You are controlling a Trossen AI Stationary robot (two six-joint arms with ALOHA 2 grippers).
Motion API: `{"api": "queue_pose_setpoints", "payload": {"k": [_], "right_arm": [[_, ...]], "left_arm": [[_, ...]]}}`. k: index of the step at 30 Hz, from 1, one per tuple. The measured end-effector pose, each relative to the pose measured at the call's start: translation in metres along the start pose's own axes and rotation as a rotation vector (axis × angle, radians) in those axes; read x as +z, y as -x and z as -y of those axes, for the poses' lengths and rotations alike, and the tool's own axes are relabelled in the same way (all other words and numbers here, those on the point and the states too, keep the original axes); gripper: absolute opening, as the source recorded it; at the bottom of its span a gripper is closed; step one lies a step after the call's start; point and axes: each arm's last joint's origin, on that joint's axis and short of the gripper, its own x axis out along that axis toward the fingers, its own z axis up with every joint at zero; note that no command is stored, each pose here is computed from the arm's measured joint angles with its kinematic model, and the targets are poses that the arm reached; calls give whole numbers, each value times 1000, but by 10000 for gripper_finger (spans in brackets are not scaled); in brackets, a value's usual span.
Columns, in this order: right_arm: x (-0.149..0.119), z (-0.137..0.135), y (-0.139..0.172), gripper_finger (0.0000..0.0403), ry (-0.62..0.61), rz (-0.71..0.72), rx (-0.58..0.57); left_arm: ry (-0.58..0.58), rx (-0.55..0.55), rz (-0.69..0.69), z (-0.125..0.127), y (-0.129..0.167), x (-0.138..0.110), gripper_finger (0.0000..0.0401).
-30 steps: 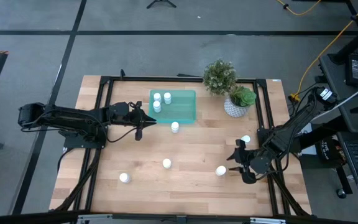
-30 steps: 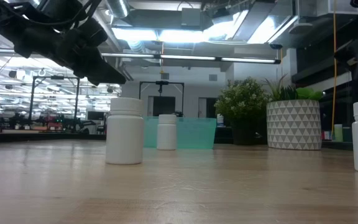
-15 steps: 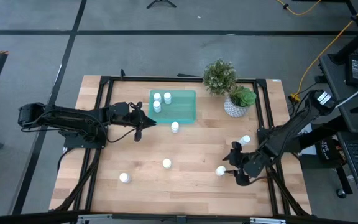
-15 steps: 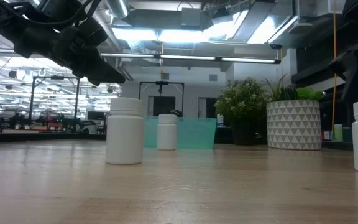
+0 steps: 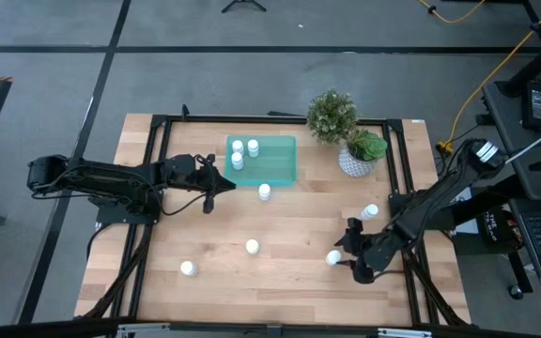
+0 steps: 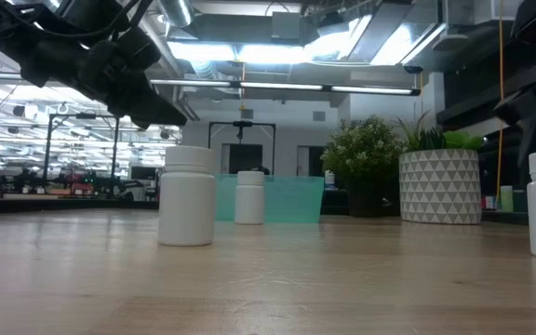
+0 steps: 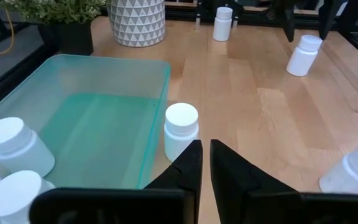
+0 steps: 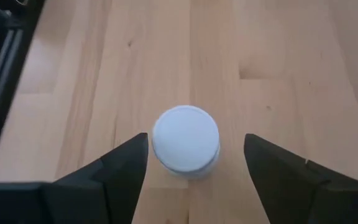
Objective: Pick and place pill bottles into a basket
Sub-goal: Put the white pill bottle into the green bin
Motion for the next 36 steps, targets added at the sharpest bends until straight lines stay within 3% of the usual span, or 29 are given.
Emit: {"api": "queue_pose_setpoints", "payload": {"k": [20,27,36], "right_arm": [[-5,-3,-15,264,15,-24,-16],[-5,-4,-15,229,14,-21,-14],[-4,-4,-15,153,62,-15,-9]], "left_arm": [[2,0,-10,0,0,-1,19],[2,0,-10,0,0,-1,16],[2,0,-10,0,0,-1,12]]}}
